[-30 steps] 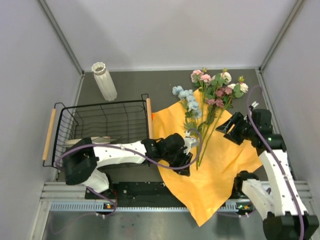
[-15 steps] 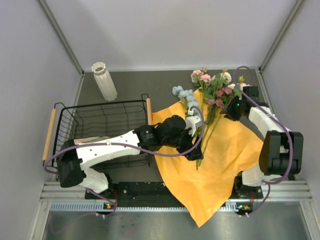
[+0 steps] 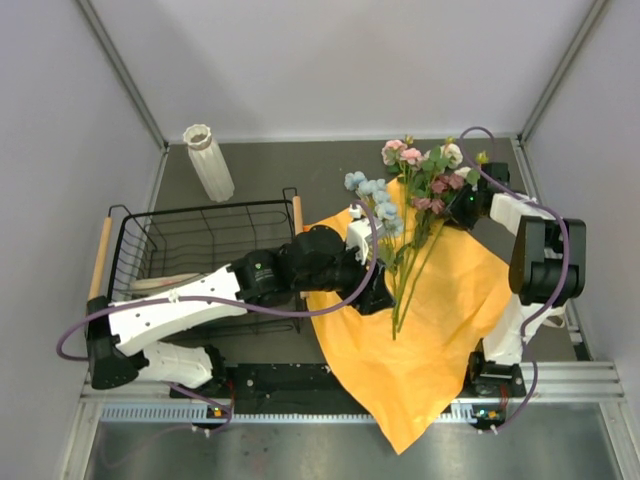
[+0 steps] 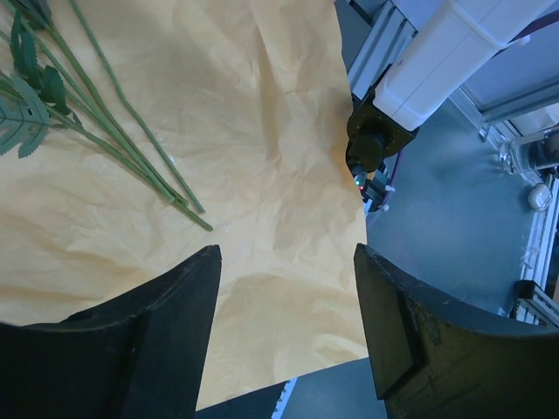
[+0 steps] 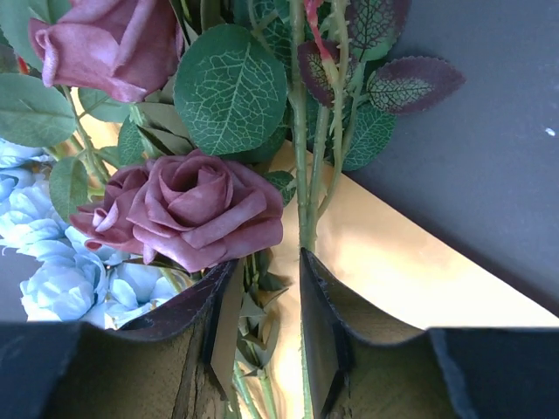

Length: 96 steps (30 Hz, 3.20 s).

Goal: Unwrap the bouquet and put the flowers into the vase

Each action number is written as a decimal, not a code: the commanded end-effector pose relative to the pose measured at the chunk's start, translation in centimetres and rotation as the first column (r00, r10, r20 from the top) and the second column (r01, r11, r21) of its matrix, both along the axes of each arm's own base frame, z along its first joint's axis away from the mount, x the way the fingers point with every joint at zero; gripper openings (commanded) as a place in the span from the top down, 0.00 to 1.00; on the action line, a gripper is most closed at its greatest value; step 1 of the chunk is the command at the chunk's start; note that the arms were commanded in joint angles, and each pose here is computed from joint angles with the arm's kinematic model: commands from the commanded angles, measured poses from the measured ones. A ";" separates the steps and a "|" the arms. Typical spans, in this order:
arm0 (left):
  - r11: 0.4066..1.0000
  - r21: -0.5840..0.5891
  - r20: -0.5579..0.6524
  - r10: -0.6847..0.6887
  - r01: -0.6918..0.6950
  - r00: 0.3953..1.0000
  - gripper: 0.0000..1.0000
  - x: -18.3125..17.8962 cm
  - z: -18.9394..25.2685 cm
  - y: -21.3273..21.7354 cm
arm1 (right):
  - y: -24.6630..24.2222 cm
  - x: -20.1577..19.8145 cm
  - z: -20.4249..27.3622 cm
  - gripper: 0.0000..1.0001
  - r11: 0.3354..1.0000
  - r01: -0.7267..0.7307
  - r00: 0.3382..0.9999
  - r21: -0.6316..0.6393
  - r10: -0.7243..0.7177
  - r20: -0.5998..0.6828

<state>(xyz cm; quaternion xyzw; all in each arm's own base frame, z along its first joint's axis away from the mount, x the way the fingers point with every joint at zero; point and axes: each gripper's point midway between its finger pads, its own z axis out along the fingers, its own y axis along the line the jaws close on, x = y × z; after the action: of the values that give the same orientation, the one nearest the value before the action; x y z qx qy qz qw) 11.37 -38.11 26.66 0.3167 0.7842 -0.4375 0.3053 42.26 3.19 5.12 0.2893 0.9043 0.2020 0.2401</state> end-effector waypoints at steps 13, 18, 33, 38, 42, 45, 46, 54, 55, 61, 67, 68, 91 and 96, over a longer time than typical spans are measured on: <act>0.998 -0.044 0.037 0.035 -0.033 0.999 0.31 0.4 2.2 1.0 | -1.7 0.7 0.0 0.77 0.997 -0.007 0.999 -0.075 0.011 0.051; 0.999 -0.041 0.037 0.034 -0.032 0.999 0.31 0.3 2.2 1.2 | -1.4 0.9 -1.1 0.77 0.998 -0.018 0.999 -0.059 0.020 0.030; 0.998 -0.042 0.029 0.039 -0.038 0.999 0.31 0.2 2.1 1.4 | -1.5 0.5 -2.5 0.78 0.998 -0.026 1.000 -0.064 0.027 0.009; 0.998 -0.047 0.030 0.045 -0.043 0.999 0.31 0.2 2.3 1.6 | -1.5 0.5 -2.0 0.95 0.996 -0.036 0.999 -0.079 0.037 0.018; 0.998 -0.052 0.030 0.049 -0.047 0.998 0.31 0.2 2.5 1.6 | -2.8 1.1 3.6 1.00 0.989 0.008 0.993 -0.148 0.010 0.117; 0.997 -0.056 0.037 0.057 -0.054 0.998 0.30 0.5 2.7 1.7 | -3.5 0.9 8.5 1.00 0.981 0.037 0.980 -0.193 0.002 0.197; 0.996 -0.062 0.038 0.060 -0.058 0.997 0.30 0.6 2.9 1.8 | -3.5 0.5 9.5 1.00 0.979 0.036 0.978 -0.199 0.006 0.209; 0.973 -0.227 -0.021 0.046 -0.050 0.999 0.27 3.3 6.5 3.0 | -0.8 -3.7 17.7 1.00 0.982 -0.060 0.910 -0.177 0.127 0.396; 0.966 -0.254 -0.046 0.044 -0.054 0.998 0.27 3.6 7.1 3.1 | 0.4 -5.0 20.0 1.00 0.981 -0.104 0.873 -0.162 0.168 0.458; 0.943 -0.332 0.019 0.025 -0.017 1.000 0.27 6.3 10.4 1.9 | 9.8 -11.7 25.7 1.00 0.894 -0.434 0.664 -0.110 0.399 0.632; 0.937 -0.348 0.106 0.072 -0.031 0.992 0.34 8.3 12.8 1.3 | 16.6 -18.3 30.3 1.00 0.756 -0.653 0.492 -0.042 0.467 0.735; 0.936 -0.349 0.111 0.078 -0.035 0.991 0.38 8.4 12.8 1.4 | 17.2 -18.9 30.9 1.00 0.736 -0.676 0.475 -0.027 0.463 0.748; 0.905 -0.424 0.029 0.002 0.011 1.000 0.64 6.9 12.2 0.6 | 21.3 -22.7 34.8 1.00 0.610 -0.792 0.356 0.025 0.428 0.831; 0.907 -0.422 0.023 -0.009 0.018 1.000 0.85 6.8 12.0 0.6 | 21.6 -23.0 34.8 1.00 0.599 -0.801 0.351 0.027 0.432 0.831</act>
<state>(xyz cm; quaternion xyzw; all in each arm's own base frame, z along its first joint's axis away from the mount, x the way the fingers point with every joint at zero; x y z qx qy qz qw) 18.48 -37.39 37.15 0.2432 0.6908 -0.5778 0.3602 20.02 24.33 37.90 -0.1320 0.7121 0.5595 0.4031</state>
